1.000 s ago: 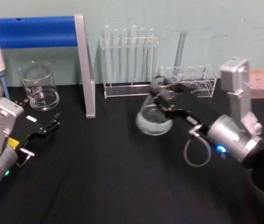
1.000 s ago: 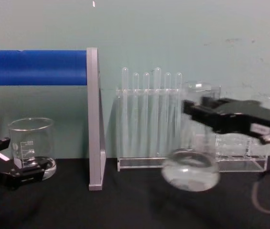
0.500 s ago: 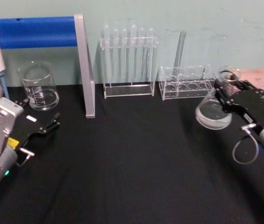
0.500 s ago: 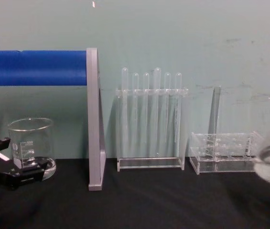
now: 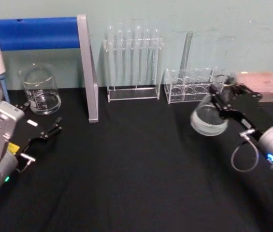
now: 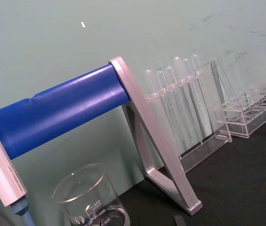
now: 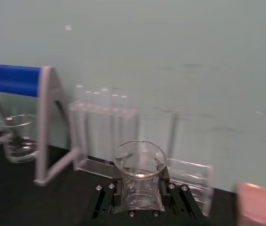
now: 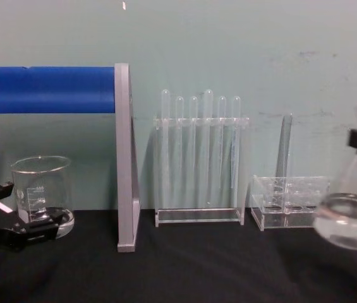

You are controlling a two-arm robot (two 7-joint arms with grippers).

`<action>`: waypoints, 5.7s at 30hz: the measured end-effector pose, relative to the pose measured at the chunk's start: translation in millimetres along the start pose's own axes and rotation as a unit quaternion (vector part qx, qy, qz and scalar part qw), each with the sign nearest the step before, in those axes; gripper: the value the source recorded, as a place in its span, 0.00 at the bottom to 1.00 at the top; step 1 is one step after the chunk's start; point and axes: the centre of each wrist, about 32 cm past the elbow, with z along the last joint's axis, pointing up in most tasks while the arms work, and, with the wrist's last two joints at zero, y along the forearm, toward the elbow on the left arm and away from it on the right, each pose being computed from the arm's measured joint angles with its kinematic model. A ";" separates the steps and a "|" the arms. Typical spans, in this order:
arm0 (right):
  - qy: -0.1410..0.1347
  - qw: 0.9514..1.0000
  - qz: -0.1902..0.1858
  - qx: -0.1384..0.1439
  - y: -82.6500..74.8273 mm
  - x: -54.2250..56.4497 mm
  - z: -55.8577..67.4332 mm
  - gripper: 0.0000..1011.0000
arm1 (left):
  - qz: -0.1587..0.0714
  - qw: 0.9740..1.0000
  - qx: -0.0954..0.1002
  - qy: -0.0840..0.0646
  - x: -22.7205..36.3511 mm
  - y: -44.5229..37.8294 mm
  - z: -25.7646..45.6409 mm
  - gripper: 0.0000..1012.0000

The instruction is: Grasp the erlenmeyer flask with one hand, shake it three times, then place it back.

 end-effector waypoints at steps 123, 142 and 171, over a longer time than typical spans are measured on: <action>0.020 0.950 0.305 -0.069 62.5 -17.3 -44.5 0.44 | 0.000 1.000 0.000 0.000 0.0 0.0 0.0 0.99; 0.014 0.946 0.315 -0.073 63.3 -15.6 -46.0 0.44 | 0.000 1.000 0.000 0.000 0.0 0.0 0.1 0.99; 0.014 0.947 0.311 -0.075 62.6 -16.1 -46.1 0.58 | 0.000 1.000 0.000 0.000 0.0 0.0 0.0 0.99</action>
